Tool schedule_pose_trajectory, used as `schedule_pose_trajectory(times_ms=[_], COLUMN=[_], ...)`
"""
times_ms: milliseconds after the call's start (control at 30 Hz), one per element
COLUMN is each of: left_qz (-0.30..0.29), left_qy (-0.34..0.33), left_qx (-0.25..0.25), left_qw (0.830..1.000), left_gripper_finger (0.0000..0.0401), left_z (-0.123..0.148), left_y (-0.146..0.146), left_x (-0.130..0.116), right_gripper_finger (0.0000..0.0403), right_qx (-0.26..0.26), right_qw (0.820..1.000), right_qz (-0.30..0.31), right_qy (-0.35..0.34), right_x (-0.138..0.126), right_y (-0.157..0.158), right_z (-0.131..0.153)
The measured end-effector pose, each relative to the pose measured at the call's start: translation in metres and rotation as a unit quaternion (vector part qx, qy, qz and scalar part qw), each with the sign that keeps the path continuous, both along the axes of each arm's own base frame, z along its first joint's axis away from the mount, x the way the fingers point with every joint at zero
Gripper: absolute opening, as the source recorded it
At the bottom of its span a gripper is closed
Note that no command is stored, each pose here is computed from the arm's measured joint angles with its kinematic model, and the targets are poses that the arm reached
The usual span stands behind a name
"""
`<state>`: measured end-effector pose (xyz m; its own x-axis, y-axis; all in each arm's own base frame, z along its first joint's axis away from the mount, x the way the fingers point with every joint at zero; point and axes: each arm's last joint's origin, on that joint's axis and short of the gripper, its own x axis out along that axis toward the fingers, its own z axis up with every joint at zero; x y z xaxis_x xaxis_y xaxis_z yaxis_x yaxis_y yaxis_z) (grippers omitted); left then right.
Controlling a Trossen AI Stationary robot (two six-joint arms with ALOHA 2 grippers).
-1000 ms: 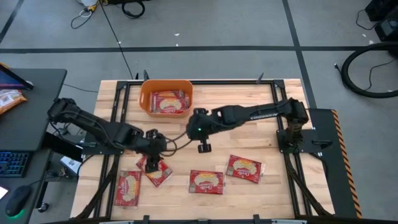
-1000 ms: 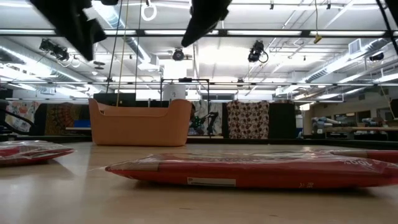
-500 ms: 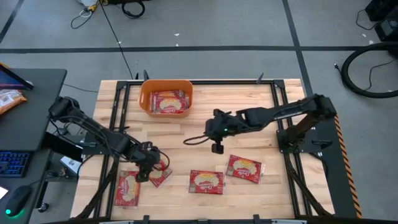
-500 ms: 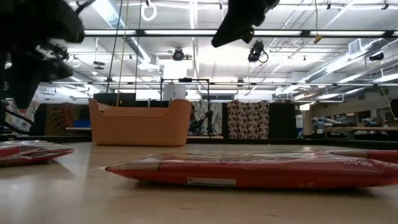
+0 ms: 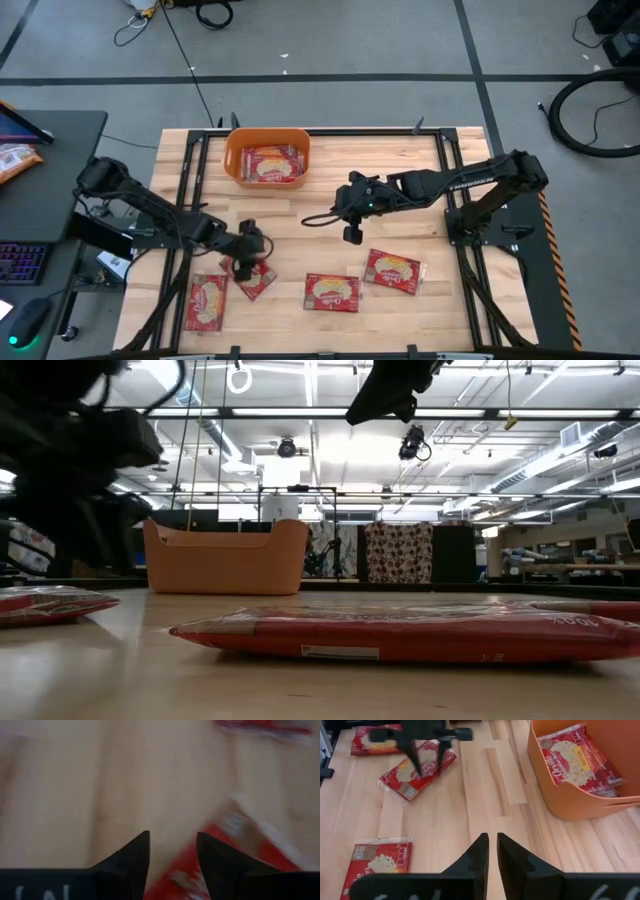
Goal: Sort popcorn bags into baskets
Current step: Put the red popcorn bag into the orange bin
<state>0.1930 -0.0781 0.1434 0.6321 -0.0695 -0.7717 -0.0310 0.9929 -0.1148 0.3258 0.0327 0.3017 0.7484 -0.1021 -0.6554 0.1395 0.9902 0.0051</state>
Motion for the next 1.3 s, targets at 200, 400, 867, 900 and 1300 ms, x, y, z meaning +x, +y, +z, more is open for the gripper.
schedule_pose_trajectory(times_ms=[200, 400, 867, 900, 1300], left_qz=[0.01, -0.087, -0.022, 0.0, 0.128], left_qy=[0.018, 0.072, 0.136, 0.107, -0.063], left_qx=[-0.092, -0.215, -0.057, -0.036, -0.086], left_qw=[0.996, 0.97, 0.989, 0.994, 0.986], left_gripper_finger=[0.0166, 0.0166, 0.0166, 0.0166, 0.0166], left_z=[0.008, 0.026, -0.013, -0.013, 0.006], left_y=[0.016, 0.003, 0.009, 0.01, 0.028], left_x=[0.01, 0.013, -0.003, 0.002, 0.039], right_gripper_finger=[0.0042, 0.0042, 0.0042, 0.0042, 0.0042], right_qx=[0.001, 0.004, -0.003, -0.003, -0.007], right_qw=[1.0, 1.0, 1.0, 1.0, 1.0], right_qz=[0.0, -0.001, 0.004, 0.004, 0.002], right_qy=[0.0, 0.0, -0.004, -0.005, 0.0], right_x=[0.0, 0.0, 0.001, 0.001, 0.004], right_y=[0.0, 0.0, -0.001, -0.001, -0.002], right_z=[0.002, 0.002, 0.003, 0.003, -0.001])
